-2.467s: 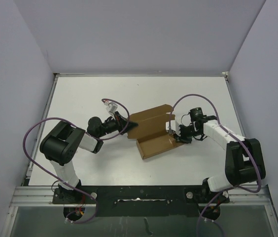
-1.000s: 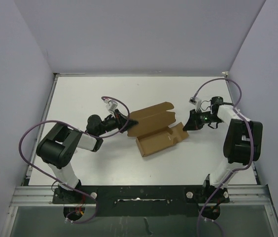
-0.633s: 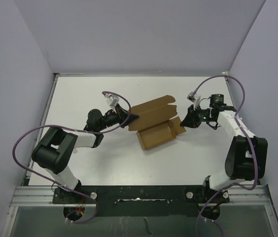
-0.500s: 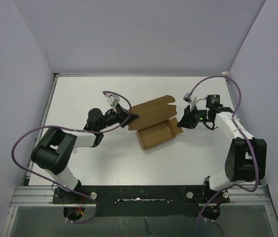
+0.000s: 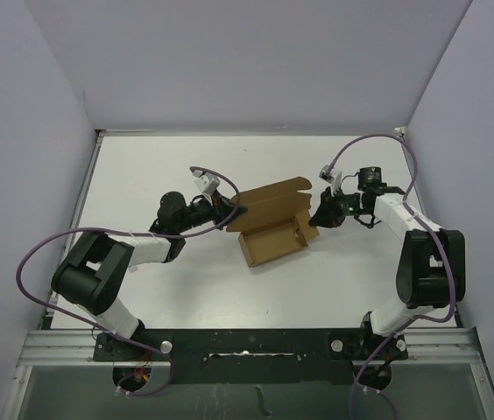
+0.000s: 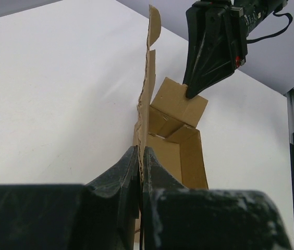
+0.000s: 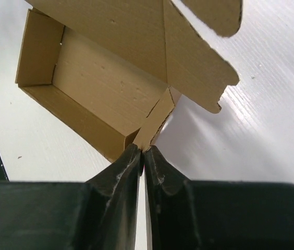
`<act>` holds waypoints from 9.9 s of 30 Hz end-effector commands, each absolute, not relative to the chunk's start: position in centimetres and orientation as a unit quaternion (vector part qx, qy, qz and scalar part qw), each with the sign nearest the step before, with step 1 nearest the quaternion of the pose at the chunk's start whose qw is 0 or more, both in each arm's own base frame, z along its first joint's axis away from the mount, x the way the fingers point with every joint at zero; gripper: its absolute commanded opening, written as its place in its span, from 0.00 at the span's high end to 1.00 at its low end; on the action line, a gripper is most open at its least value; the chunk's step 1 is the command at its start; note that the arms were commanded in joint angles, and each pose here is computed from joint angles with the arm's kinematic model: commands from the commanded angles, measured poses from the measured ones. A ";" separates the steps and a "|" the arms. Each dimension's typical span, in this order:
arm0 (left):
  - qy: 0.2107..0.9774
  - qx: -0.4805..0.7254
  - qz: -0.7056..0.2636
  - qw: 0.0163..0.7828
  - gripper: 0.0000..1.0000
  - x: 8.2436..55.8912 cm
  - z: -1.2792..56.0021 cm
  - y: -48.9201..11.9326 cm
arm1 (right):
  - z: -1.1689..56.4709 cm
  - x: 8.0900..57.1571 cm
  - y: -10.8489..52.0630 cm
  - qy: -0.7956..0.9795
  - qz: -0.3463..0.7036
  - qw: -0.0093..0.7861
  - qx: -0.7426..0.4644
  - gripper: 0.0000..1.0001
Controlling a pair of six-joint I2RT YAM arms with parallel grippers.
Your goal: Fold the paper box
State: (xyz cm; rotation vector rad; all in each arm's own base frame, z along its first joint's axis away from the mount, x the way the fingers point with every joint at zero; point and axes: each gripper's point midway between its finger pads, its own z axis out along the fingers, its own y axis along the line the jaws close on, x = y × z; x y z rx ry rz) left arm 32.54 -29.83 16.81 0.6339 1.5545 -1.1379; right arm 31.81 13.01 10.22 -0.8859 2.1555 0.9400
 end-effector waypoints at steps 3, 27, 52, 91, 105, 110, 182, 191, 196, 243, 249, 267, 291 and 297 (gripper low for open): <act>0.620 0.283 -0.473 0.559 1.00 31.9 19.5 -29.9 | 10.0 31.2 13.9 0.807 0.421 0.275 -0.311 0.86; 0.623 0.264 -0.478 0.561 1.00 32.0 19.1 -29.7 | 11.4 30.4 13.7 0.759 0.558 0.241 -0.233 0.50; 0.626 0.255 -0.479 0.560 1.00 32.0 18.6 -29.5 | 12.4 30.2 14.2 0.716 0.637 0.219 -0.185 0.72; 0.626 0.255 -0.480 0.559 1.00 31.9 18.4 -29.6 | 8.9 30.3 13.8 0.769 0.582 0.189 -0.185 1.00; 0.626 0.256 -0.481 0.558 1.00 31.9 18.3 -29.6 | 7.4 30.3 13.6 0.804 0.520 0.193 -0.213 0.71; 0.627 0.256 -0.481 0.557 1.00 31.8 18.3 -29.6 | 7.2 30.1 14.1 0.807 0.514 0.188 -0.223 0.62; 0.634 0.243 -0.467 0.567 1.00 30.4 16.1 -33.2 | 7.1 32.0 13.5 0.854 0.189 0.273 -0.401 0.72; 0.612 0.270 -0.459 0.585 1.00 30.3 17.3 -33.3 | 9.8 31.2 13.7 0.825 0.230 0.299 -0.421 0.60; 0.605 0.279 -0.457 0.588 1.00 30.4 17.6 -33.2 | 13.7 29.9 13.2 0.786 0.297 0.342 -0.420 0.60; 0.693 0.244 -0.469 0.491 0.97 34.5 13.6 -32.4 | 13.8 25.4 12.6 0.652 0.210 0.364 -0.631 0.66; 0.724 0.249 -0.455 0.455 0.80 36.9 13.7 -33.1 | 15.0 26.1 12.8 0.671 0.205 0.379 -0.603 0.65; 0.803 0.058 -0.319 0.500 0.23 38.5 23.7 -15.6 | 20.2 26.4 14.1 0.693 0.285 0.433 -0.502 0.38; 0.902 -0.251 -0.023 0.351 0.27 27.2 11.1 4.9 | 19.6 23.8 20.9 0.679 0.370 0.352 -0.528 0.33; 0.908 -0.293 -0.014 0.300 0.28 26.3 8.4 6.0 | 19.4 24.1 20.5 0.686 0.348 0.355 -0.531 0.32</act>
